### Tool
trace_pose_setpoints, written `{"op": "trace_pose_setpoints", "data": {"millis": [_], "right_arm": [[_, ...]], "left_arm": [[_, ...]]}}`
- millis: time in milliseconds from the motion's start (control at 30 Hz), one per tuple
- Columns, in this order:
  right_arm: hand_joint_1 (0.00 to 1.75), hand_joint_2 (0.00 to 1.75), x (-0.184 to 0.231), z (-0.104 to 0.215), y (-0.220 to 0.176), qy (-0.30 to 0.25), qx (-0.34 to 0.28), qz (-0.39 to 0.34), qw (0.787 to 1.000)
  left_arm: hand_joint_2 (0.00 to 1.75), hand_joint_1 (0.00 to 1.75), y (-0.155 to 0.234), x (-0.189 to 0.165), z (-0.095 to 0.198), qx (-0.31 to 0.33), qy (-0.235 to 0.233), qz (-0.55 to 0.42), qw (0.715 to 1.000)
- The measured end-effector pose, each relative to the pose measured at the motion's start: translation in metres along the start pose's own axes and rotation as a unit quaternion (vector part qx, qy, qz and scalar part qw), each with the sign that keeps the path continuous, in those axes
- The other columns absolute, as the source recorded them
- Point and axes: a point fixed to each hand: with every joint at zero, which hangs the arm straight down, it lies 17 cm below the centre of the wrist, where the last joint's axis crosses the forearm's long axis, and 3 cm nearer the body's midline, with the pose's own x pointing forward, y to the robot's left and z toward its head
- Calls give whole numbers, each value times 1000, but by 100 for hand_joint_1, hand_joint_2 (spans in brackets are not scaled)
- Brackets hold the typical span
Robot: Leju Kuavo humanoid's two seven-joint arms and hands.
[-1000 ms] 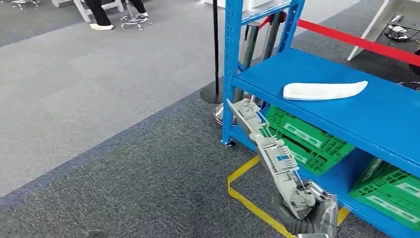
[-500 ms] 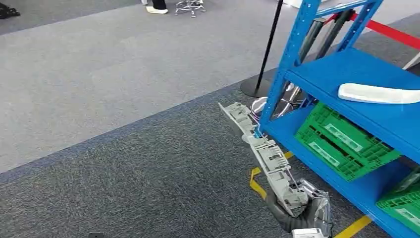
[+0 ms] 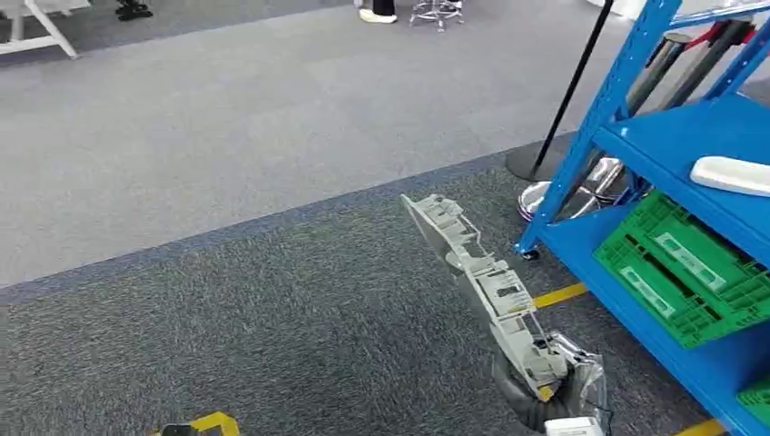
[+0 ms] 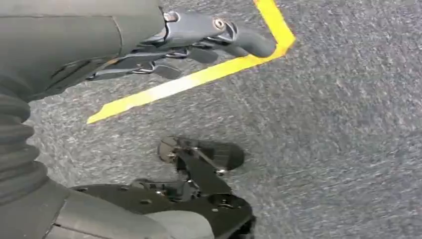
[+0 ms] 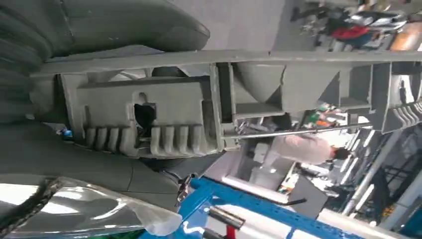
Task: Take the parts from the cabinet and place them on the table.
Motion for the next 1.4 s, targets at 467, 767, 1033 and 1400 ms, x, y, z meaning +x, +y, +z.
{"op": "trace_pose_setpoints", "data": {"millis": [467,767,1033,1400], "right_arm": [[175,175,-12,1,-9,9,11,-7,1000],[175,175,-16,0,-11,1,20,22,1000],[175,175,-17,-3,-12,-11,24,76,997],[175,175,-18,-5,-14,-12,19,82,996]], "left_arm": [[175,0,-10,2,2,-17,-10,-14,1000],[175,0,-7,2,0,0,-12,-53,999],[175,0,-4,1,0,2,-15,-92,996],[175,0,-6,4,-1,-1,-19,-96,995]]}}
